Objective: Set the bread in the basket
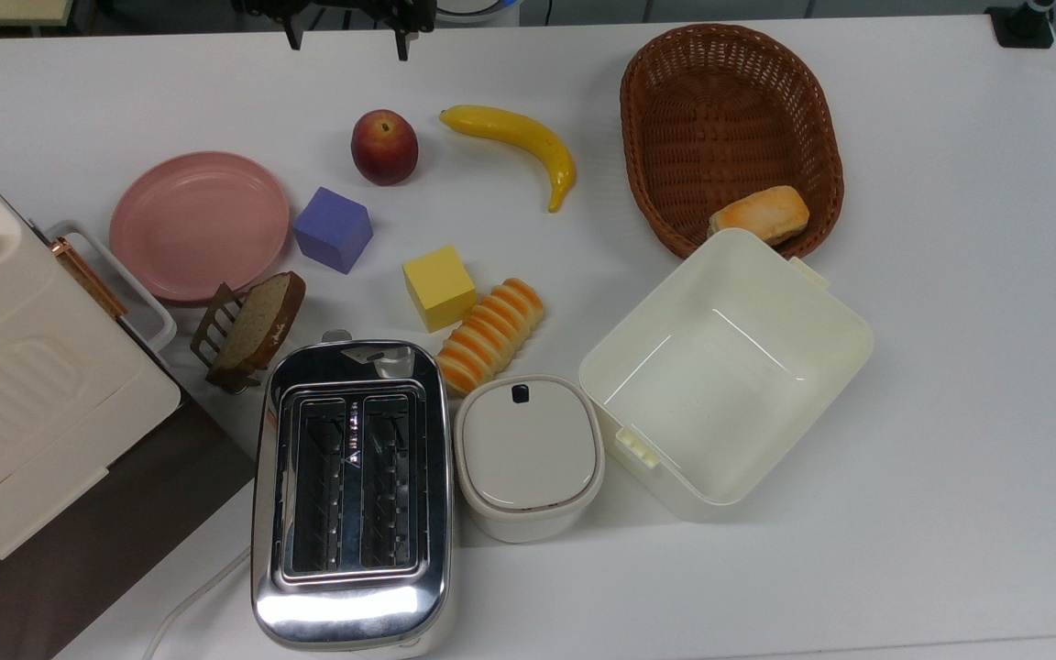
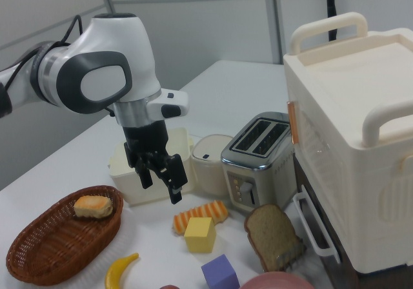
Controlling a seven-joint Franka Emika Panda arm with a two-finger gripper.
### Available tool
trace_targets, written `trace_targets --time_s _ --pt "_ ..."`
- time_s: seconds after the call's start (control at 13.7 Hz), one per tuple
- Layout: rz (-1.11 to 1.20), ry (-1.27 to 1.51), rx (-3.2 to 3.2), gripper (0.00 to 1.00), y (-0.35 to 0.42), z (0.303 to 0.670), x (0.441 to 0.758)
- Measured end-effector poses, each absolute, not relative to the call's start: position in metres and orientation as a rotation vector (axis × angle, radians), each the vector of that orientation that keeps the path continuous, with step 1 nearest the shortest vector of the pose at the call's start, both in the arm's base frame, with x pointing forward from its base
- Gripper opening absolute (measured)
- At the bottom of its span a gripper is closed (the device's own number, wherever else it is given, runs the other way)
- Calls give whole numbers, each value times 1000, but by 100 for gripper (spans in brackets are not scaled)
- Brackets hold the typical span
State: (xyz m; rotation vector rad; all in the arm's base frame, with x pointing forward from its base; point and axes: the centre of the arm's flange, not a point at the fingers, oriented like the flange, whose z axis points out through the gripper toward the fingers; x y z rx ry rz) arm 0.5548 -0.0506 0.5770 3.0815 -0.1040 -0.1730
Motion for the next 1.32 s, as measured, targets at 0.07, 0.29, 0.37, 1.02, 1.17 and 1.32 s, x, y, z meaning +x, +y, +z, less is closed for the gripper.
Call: trace_targets --time_s 0.07,0.29,0.37,1.02,1.17,1.32 --pt "-173 -104 3081 100 -51 577 555" --pt "-180 -97 3086 100 -50 575 555" --pt "-182 -96 3086 100 -50 575 556" --pt "-182 -96 3087 100 -50 574 556" --pt "-182 -96 3087 100 -50 574 556" --pt "-182 -96 3087 100 -50 574 556"
